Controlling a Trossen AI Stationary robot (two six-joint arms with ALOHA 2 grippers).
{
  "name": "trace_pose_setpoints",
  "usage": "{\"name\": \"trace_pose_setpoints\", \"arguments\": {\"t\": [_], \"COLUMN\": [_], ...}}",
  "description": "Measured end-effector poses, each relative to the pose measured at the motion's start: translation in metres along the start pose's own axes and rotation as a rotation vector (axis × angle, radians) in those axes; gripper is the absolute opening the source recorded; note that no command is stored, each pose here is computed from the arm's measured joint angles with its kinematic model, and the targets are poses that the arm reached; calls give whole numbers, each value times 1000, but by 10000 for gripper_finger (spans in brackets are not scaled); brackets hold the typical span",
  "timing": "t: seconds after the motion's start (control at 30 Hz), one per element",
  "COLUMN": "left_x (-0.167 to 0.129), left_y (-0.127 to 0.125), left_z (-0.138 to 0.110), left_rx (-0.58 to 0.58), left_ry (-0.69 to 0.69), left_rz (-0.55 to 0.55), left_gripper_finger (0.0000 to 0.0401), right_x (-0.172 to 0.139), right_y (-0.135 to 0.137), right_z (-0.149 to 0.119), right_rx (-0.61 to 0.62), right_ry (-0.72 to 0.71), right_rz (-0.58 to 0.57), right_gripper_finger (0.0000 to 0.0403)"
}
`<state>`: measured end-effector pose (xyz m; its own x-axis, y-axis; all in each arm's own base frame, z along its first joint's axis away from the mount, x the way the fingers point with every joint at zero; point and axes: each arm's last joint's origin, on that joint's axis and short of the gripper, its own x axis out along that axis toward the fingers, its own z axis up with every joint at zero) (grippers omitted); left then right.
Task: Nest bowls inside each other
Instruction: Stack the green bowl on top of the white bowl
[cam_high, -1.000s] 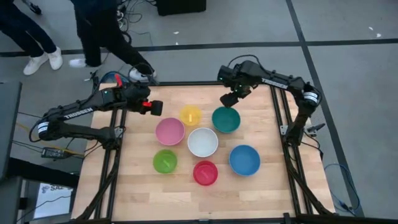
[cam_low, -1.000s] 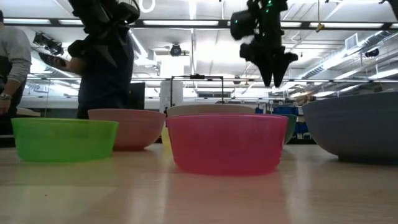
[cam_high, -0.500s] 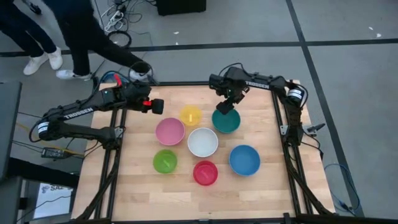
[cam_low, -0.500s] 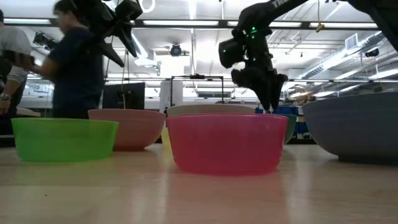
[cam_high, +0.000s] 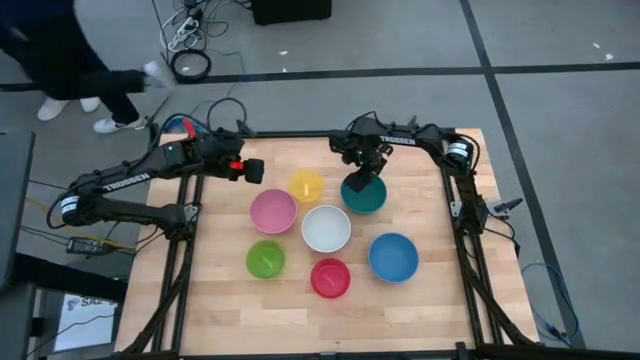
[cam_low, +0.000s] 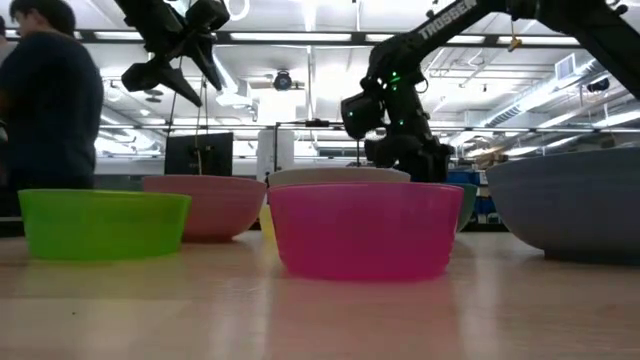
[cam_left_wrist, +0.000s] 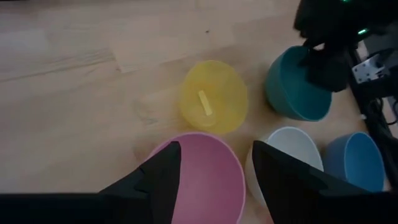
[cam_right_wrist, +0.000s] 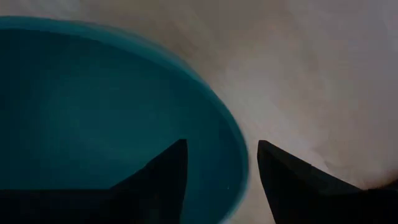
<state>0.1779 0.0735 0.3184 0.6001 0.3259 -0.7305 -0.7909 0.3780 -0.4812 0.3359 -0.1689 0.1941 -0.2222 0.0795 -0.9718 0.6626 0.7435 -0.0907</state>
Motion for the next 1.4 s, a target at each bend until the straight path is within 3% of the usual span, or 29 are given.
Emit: {"name": "trace_pose_setpoints", "arguments": {"t": [0.23, 0.53, 0.77, 0.87, 1.0, 1.23, 1.4], "left_x": [0, 0, -1, -1, -1, -1, -1], "left_y": [-2, -3, -8, -8, -8, -9, -10], "left_z": [2, 2, 7, 7, 7, 9, 11], "left_rx": [-2, -3, -9, -9, -9, -13, -17], "left_ry": [-19, -23, -70, -72, -74, -107, -139], "left_rz": [-22, -27, -83, -85, -84, -75, -76], "left_gripper_finger": [208, 208, 208, 208, 208, 208, 208], "right_x": [4, 4, -4, -23, -61, -107, -114], "right_y": [1, -8, -26, -33, -34, -5, 35], "right_z": [5, 8, 3, -9, -37, -84, -86], "right_rx": [-10, -21, 8, 12, 23, 19, -4], "right_ry": [-12, 1, 12, -26, -129, -305, -414], "right_rz": [2, 89, 93, 101, 200, 315, 396], "right_gripper_finger": [155, 10, 2, 1, 1, 0, 0]}}
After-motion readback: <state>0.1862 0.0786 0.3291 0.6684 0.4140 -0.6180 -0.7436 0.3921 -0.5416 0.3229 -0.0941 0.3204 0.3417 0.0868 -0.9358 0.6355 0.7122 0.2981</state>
